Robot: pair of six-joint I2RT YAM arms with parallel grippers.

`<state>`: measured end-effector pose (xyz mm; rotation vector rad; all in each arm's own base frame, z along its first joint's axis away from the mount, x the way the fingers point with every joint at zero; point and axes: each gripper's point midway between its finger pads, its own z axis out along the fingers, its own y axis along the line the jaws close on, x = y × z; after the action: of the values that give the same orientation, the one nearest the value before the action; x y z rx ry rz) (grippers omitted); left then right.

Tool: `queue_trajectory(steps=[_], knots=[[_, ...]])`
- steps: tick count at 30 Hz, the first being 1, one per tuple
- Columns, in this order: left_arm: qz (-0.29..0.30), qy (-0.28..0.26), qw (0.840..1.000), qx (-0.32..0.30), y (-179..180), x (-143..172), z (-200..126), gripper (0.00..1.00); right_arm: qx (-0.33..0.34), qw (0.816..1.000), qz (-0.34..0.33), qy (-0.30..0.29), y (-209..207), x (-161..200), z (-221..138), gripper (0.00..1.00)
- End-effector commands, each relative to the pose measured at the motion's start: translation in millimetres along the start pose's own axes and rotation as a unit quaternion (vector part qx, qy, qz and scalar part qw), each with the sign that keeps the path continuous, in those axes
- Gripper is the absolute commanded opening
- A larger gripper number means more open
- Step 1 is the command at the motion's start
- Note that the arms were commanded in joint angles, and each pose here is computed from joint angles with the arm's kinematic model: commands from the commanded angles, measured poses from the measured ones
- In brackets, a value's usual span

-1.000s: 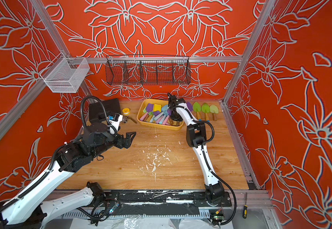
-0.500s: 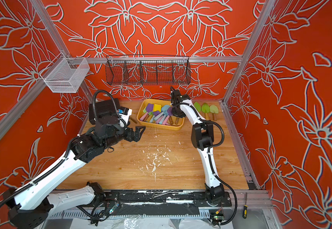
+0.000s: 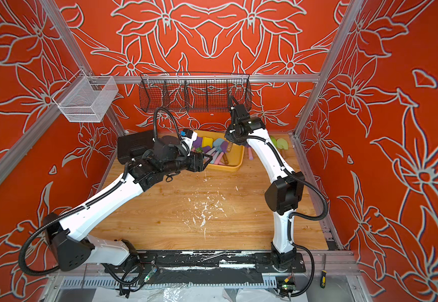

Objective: Take the shovel out of the storage box
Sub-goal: Pick up the shovel from the storage box, then place the shovel at the center of the board.

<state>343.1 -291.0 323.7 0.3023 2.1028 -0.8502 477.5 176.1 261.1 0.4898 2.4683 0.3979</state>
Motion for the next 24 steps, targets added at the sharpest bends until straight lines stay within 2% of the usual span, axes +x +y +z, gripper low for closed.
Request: queue_trajectory(steps=[1,7,14,24], knots=[[-0.036,-0.002,0.998,0.047,-16.8,-13.1,9.1,0.7,-0.027,0.999,0.031,0.003,10.8,6.6,-13.6,0.0],[-0.063,0.023,0.995,0.075,-19.6,-3.5,38.6,0.67,-0.062,0.996,0.063,0.008,25.2,15.3,-20.5,0.0],[-0.118,0.042,0.99,0.064,3.4,2.4,62.1,0.6,-0.078,0.994,0.071,0.013,32.2,24.6,-33.4,0.0],[-0.119,0.052,0.99,0.056,12.1,8.9,76.6,0.52,-0.087,0.993,0.075,0.024,38.7,39.2,-33.7,0.0]])
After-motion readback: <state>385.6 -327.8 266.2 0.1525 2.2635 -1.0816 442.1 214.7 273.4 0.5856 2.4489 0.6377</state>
